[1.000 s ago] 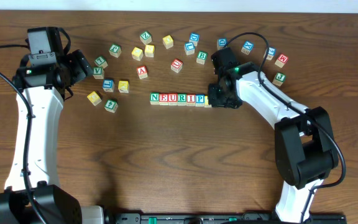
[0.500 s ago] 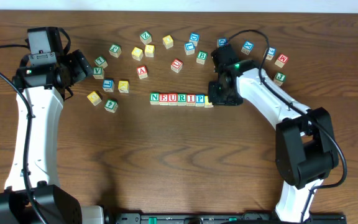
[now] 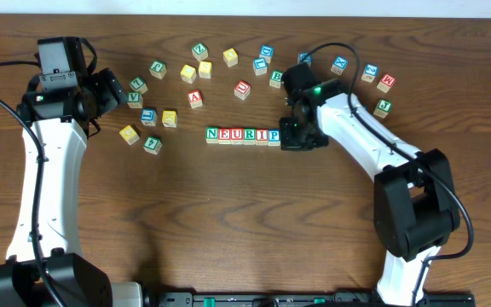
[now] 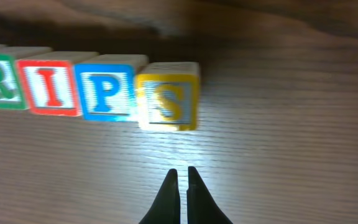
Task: Spell out NEURIPS
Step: 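Reposition the right gripper and push S leftward against P, then nudge S flush and square with the row using the right gripper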
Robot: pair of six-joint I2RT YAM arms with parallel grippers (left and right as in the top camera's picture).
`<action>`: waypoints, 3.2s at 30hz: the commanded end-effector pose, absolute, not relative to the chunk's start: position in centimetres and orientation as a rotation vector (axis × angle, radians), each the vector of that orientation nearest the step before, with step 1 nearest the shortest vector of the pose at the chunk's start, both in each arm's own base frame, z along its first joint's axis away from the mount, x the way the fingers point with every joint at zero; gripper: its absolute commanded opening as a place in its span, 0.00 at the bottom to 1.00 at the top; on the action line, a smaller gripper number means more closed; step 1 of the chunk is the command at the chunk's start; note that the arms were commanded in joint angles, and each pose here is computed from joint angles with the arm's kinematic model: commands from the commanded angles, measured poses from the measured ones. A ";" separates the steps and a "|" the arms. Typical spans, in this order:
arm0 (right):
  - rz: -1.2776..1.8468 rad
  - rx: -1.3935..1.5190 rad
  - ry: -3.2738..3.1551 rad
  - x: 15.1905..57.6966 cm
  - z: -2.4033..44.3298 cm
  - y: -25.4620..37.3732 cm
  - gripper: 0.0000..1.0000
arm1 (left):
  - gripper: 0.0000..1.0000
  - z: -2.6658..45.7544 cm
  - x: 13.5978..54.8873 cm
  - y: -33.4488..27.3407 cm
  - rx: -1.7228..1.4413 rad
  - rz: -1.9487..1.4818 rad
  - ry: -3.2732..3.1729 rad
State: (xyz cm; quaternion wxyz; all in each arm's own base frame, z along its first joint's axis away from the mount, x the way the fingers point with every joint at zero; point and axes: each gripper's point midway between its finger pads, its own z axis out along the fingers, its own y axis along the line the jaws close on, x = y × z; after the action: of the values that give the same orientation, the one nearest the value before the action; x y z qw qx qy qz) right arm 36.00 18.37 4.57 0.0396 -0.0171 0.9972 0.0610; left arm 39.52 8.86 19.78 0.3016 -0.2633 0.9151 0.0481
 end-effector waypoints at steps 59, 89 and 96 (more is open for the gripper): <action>0.091 0.000 2.859 38.9 5.7 16.5 0.01 | 0.98 20.0 39.8 9.1 -0.701 0.136 2.421; 0.060 0.020 2.926 38.9 1.4 16.8 0.01 | 0.98 20.0 39.8 9.1 -0.701 0.136 2.421; 0.062 0.010 2.927 38.8 1.4 17.0 0.01 | 0.98 20.0 39.8 9.1 -0.701 0.136 2.421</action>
State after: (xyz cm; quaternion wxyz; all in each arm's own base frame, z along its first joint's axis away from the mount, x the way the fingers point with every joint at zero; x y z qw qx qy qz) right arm 39.08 16.72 1.96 0.1128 0.0081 0.9934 0.0212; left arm 39.52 8.86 19.78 0.3016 -0.2631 0.9152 0.0481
